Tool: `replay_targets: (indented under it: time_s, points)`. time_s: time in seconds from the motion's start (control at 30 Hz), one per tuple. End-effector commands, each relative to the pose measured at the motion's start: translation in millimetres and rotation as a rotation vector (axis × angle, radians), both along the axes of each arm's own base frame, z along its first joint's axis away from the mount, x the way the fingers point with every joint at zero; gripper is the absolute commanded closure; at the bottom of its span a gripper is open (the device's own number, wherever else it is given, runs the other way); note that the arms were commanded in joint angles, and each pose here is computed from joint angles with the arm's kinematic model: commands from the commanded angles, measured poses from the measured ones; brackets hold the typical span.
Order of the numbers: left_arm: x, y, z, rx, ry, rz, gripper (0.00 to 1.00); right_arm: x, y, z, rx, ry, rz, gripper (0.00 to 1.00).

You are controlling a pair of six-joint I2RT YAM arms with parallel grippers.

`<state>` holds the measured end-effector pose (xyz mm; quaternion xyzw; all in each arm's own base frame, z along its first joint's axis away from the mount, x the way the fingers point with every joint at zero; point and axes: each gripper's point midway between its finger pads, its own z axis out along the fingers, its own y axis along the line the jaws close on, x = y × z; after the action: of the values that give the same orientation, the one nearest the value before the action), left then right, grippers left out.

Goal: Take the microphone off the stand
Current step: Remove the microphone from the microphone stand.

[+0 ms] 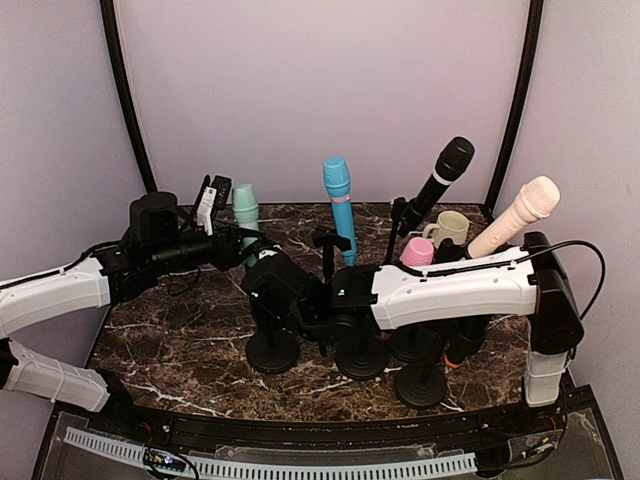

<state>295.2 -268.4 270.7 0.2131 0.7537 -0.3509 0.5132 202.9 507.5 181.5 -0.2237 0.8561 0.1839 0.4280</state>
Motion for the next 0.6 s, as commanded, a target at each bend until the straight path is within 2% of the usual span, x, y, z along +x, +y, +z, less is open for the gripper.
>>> replay_targets:
  time_s: [0.0, 0.57]
  points:
    - [10.4, 12.7, 108.7, -0.218, -0.242, 0.056, 1.00, -23.4, -18.2, -64.6, -0.217, 0.114, 0.066, 1.00]
    - [12.2, 15.9, 112.6, -0.220, -0.253, 0.034, 1.00, -24.0, -18.5, -64.3, -0.224, 0.116, 0.068, 1.00]
